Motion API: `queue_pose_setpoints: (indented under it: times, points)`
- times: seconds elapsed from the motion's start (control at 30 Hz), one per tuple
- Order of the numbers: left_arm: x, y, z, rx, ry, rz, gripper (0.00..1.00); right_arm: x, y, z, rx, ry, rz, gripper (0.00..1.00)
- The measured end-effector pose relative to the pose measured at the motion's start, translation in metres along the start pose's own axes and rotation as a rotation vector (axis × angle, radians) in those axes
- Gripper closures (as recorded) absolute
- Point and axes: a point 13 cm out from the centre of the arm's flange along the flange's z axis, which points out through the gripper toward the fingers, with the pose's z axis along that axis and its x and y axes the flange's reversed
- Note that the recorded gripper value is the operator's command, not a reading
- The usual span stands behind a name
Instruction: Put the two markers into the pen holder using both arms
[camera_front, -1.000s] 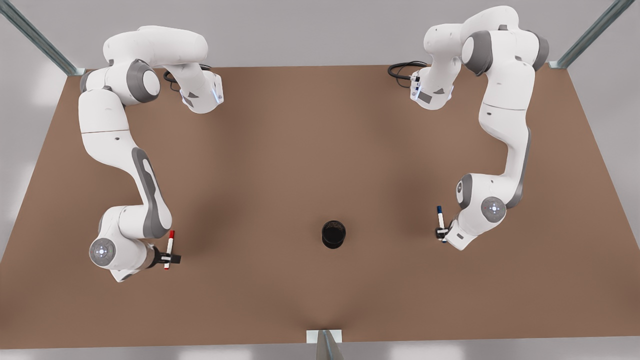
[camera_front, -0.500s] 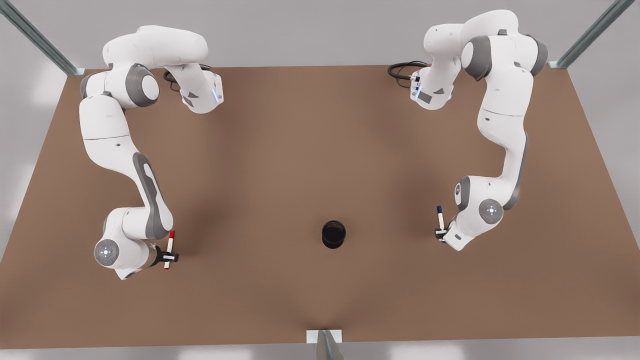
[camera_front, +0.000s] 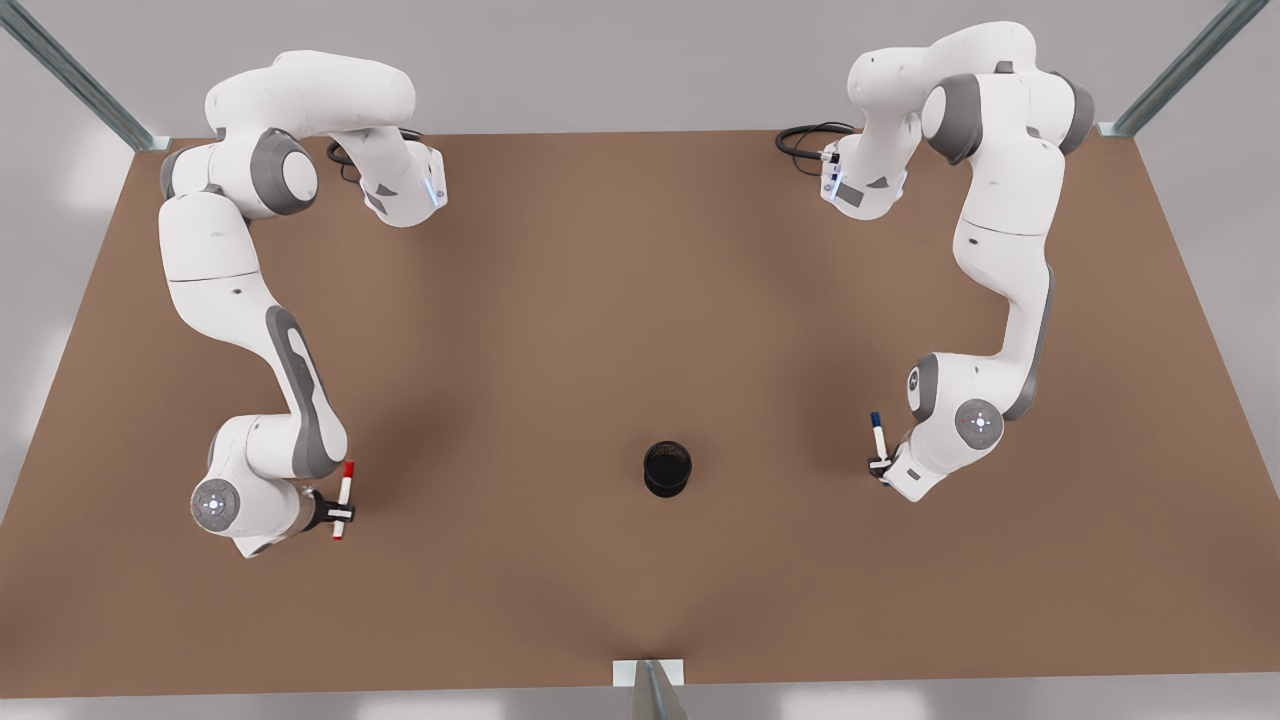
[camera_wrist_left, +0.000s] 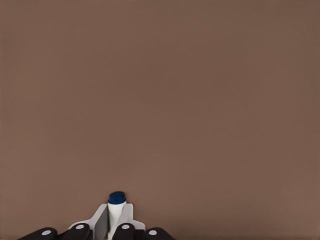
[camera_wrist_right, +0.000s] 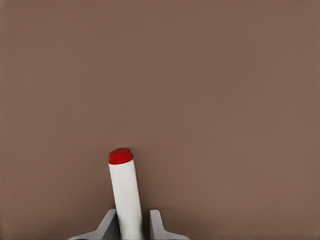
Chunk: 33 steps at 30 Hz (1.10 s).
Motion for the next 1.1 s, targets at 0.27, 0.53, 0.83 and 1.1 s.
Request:
queue_pose_setpoints:
  times: [0.27, 0.53, 0.83, 1.1]
  points:
    - [0.000, 0.001, 0.003, -0.005, -0.001, -0.001, 0.79, 0.001, 0.002, -0.001, 0.001, 0.002, -0.002, 0.60]
    - [-0.032, -0.056, -0.096, 0.054, -0.099, 0.020, 0.79, 0.000, 0.003, -0.003, 0.000, 0.000, 0.000, 0.60]
    - [-0.005, -0.346, -0.273, 0.374, -0.205, 0.320, 0.79, 0.000, 0.004, -0.002, -0.003, 0.002, 0.001, 0.76]
    - [-0.002, -0.465, -0.280, 0.584, -0.465, 0.494, 0.79, -0.011, 0.019, -0.042, -0.012, -0.054, -0.021, 0.77]
